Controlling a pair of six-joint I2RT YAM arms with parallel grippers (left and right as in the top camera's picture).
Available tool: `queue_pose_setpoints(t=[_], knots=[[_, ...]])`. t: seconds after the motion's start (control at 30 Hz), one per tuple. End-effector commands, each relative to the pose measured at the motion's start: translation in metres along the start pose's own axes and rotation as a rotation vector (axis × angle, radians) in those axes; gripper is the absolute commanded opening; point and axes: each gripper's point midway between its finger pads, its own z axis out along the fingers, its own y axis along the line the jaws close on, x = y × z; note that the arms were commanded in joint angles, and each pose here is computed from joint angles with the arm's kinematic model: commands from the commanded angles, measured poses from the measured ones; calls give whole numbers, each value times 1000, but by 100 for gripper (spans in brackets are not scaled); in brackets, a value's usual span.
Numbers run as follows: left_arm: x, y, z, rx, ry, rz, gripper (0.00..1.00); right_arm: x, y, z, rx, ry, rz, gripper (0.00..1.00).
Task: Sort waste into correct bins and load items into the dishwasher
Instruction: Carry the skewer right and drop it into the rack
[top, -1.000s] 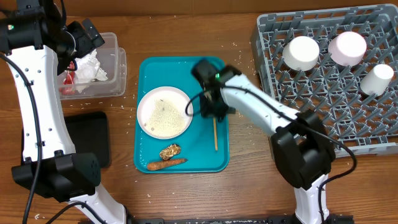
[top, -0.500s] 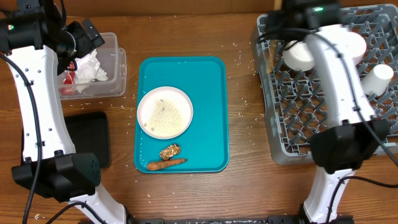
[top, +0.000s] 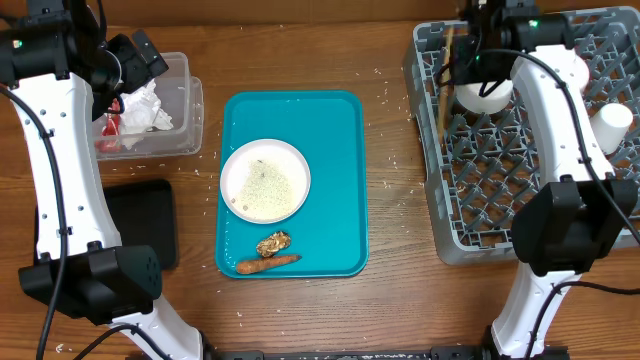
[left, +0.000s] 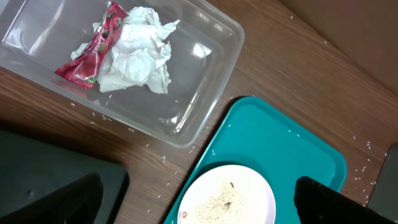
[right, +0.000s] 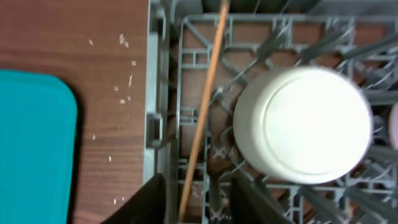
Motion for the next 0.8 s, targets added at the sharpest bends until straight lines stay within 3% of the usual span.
queue_pose_setpoints(t=[0.0, 0.17, 0.43, 0.57, 0.63, 0.77], knots=[[1, 0, 0, -2, 0, -8, 100, 6, 5, 3, -25, 20, 33, 39], [0, 0, 0, -2, -1, -8, 100, 9, 8, -12, -31, 37, 98, 45], [0, 0, 0, -2, -1, -9, 100, -5, 55, -90, -155, -92, 109, 55], [0, 0, 0, -2, -1, -8, 100, 0, 119, -126, -412, -110, 34, 69], [0, 0, 0, -2, -1, -8, 100, 6, 148, -133, -507, -92, -4, 100], [1, -2, 0, 7, 3, -14, 100, 19, 180, -125, -522, -56, -68, 100]])
